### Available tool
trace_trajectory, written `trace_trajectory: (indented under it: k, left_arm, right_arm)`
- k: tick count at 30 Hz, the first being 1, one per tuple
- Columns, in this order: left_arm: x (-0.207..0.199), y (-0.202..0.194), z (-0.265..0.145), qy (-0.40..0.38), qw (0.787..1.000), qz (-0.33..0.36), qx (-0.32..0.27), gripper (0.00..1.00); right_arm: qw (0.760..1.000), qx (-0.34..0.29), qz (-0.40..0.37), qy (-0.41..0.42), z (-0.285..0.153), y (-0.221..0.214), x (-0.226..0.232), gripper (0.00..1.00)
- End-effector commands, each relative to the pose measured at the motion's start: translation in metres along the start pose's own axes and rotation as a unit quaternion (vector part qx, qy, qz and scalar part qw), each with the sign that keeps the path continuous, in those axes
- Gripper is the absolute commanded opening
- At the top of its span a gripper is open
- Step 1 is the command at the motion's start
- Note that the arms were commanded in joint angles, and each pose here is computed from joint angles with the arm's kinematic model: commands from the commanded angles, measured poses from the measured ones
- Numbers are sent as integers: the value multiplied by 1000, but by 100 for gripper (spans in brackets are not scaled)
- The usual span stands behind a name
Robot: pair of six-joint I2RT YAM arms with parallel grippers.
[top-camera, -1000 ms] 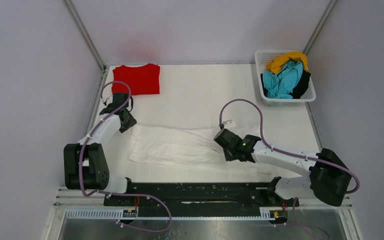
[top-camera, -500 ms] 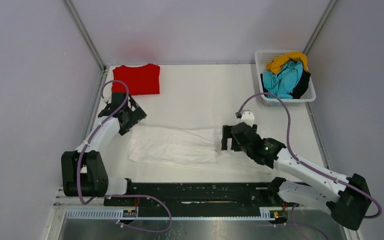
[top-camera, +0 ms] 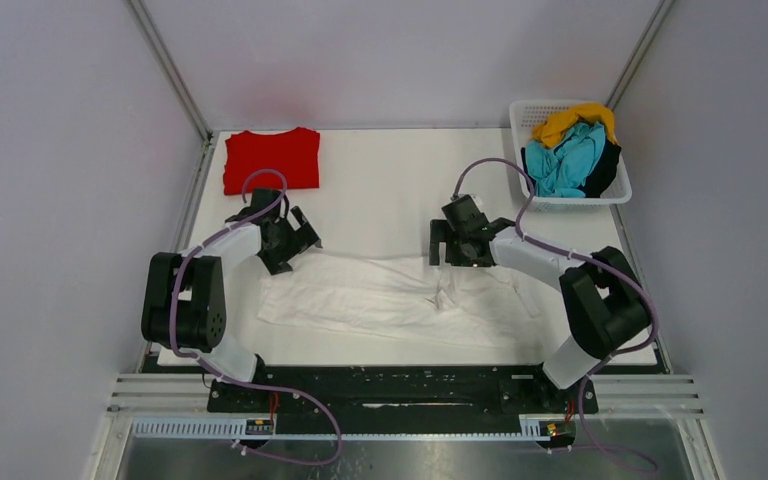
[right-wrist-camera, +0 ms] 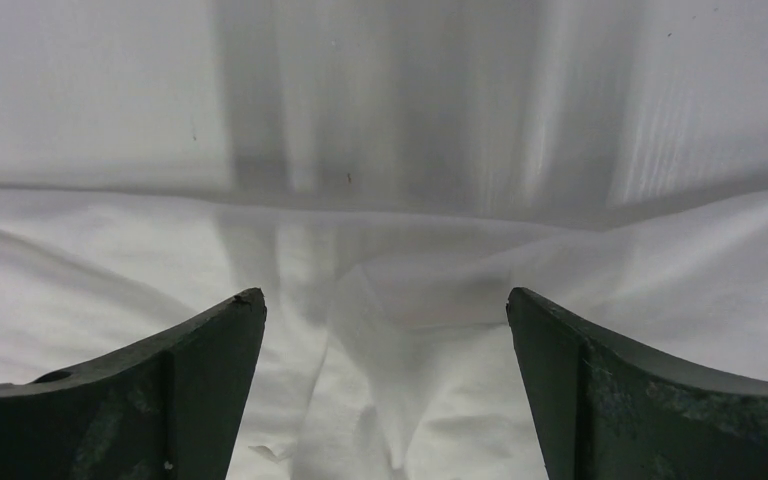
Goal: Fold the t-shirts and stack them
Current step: Fold the other side of the tshirt into a rectangle
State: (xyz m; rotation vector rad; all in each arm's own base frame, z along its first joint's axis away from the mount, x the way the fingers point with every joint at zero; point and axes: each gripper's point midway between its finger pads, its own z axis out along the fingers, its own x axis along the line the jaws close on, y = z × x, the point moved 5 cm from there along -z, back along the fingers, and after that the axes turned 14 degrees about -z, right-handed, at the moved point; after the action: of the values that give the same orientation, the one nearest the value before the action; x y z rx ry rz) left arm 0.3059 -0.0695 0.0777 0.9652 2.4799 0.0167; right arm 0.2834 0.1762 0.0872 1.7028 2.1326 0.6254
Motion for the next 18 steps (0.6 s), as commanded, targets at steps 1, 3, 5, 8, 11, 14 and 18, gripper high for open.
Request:
trace_trajectory:
  k: [1,3,5,8,11,14,18]
  left_arm:
    - [2,7,3,8,1000,3,-20,99]
    - [3,8,3,12,1000,3,-24,99]
    - [3,9,3,13,1000,4,-26,99]
    - [4,11,2,19,999,6,-33,99]
    - [7,14,0,29,999,6,-43,99]
    - [7,16,-2,29,998,3,-47,99]
    - [7,17,-4,27,998,2,-50,99]
  right_arm:
    - [999,37,-23,13,-1,-15,-1,100]
    - [998,59,-13,1,-5,-35,-8,100]
    - [997,80,-1,-6,-13,-57,-14,99]
    - [994,104,3,-27,-30,-89,-22,100]
    - [991,120,-1,-60,-56,-121,-27,99]
    - [986,133,14,-95,-89,-151,-34,100]
    - [988,143,45,-45,-109,-178,-26,99]
